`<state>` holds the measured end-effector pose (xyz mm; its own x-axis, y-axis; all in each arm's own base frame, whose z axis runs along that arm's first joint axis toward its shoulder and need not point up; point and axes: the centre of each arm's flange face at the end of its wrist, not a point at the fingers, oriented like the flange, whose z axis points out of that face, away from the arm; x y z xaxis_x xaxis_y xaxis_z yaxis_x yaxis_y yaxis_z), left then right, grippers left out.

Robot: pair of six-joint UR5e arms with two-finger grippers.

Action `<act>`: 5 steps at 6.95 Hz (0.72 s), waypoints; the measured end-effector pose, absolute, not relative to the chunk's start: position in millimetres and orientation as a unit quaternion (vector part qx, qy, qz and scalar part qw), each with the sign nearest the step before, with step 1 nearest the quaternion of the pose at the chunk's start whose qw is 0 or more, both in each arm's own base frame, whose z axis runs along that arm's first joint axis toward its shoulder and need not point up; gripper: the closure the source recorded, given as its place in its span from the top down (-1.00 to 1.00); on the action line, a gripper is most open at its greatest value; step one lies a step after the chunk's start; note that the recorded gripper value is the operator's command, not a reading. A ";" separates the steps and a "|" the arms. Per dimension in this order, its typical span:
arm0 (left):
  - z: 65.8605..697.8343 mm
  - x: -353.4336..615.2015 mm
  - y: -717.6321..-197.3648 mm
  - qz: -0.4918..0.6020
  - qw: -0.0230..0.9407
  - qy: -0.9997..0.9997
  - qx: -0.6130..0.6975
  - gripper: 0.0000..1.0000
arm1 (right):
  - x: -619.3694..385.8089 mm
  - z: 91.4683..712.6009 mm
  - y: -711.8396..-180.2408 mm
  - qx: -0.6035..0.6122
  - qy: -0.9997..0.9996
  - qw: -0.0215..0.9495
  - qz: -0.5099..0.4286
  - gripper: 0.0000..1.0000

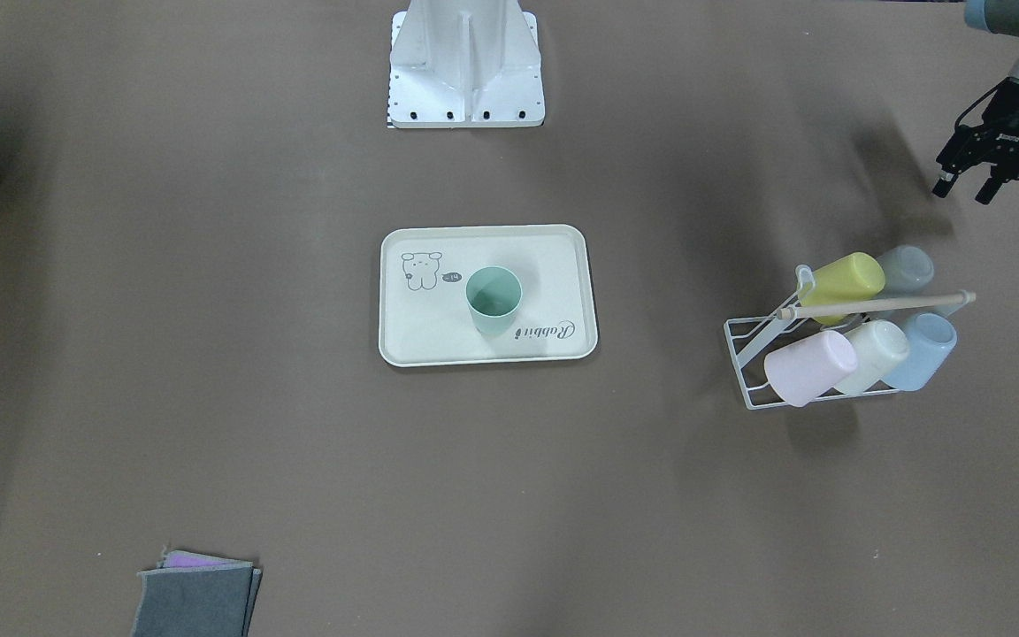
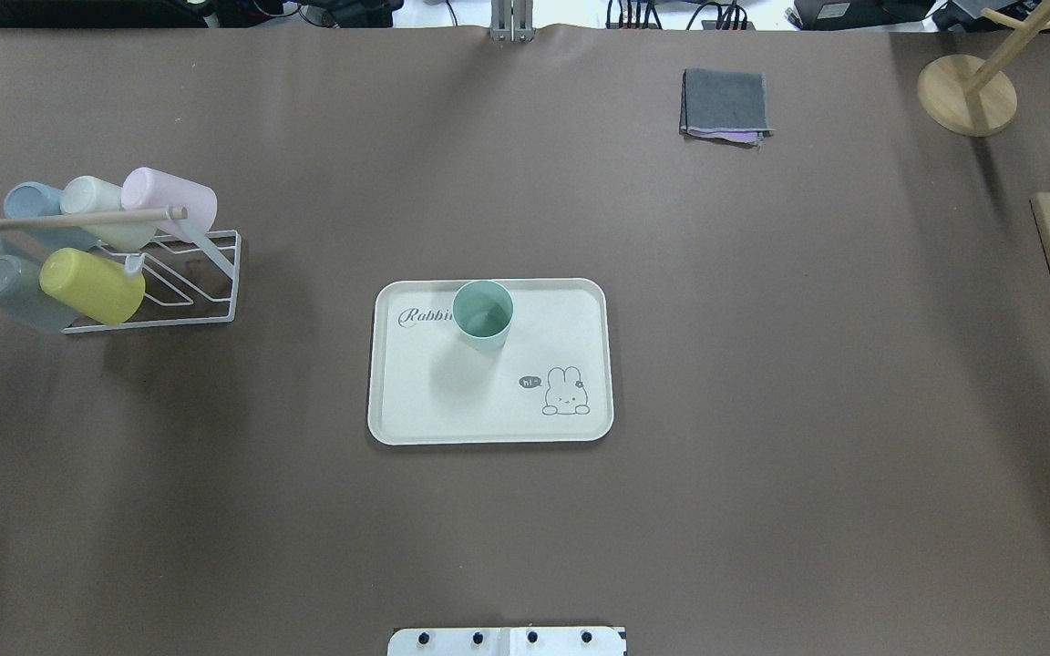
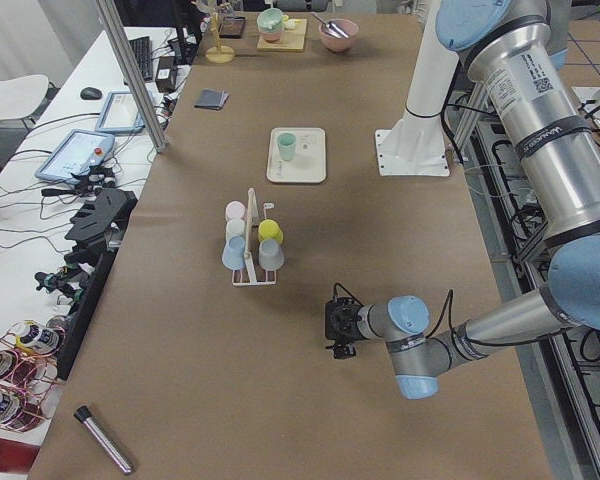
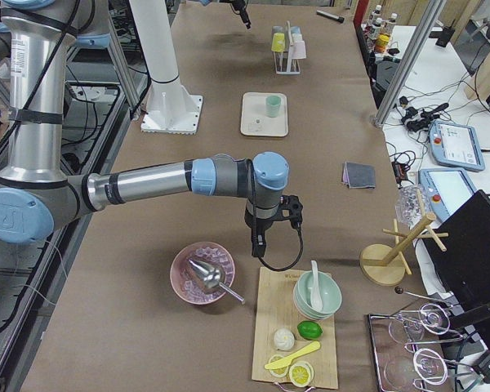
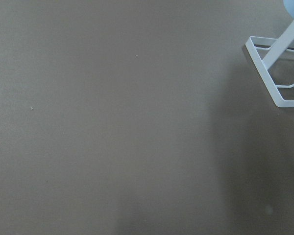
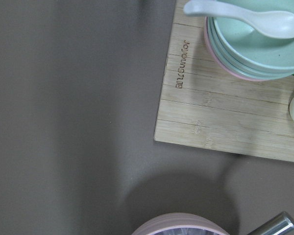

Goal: Pick up and place green cup on tray

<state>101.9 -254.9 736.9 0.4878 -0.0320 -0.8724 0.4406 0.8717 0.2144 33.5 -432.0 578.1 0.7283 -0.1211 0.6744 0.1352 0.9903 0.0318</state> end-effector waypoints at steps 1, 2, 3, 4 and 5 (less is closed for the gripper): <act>732.3 101.8 -268.8 -0.148 0.834 0.496 0.190 0.95 | 33.5 577.6 -432.0 -0.009 -0.362 0.929 -0.069 1.00; 726.3 100.0 -286.3 -0.156 0.831 0.506 0.170 0.95 | 33.4 577.3 -432.0 -0.009 -0.363 0.929 -0.069 1.00; 718.1 94.3 -307.5 -0.166 0.826 0.517 0.149 0.95 | 33.4 577.1 -432.0 -0.009 -0.363 0.929 -0.069 1.00; 709.3 84.7 -330.1 -0.179 0.820 0.527 0.131 0.95 | 33.4 577.2 -432.0 -0.009 -0.363 0.929 -0.070 1.00; 701.2 74.0 -352.9 -0.194 0.816 0.532 0.112 0.95 | 33.4 577.5 -432.0 -0.009 -0.363 0.929 -0.070 1.00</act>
<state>74.0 -352.9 701.2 0.3576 -0.1969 -0.9129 0.4365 0.8994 -0.0231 33.4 -432.0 577.5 0.7272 -0.1226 0.6754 0.1358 0.9902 0.0335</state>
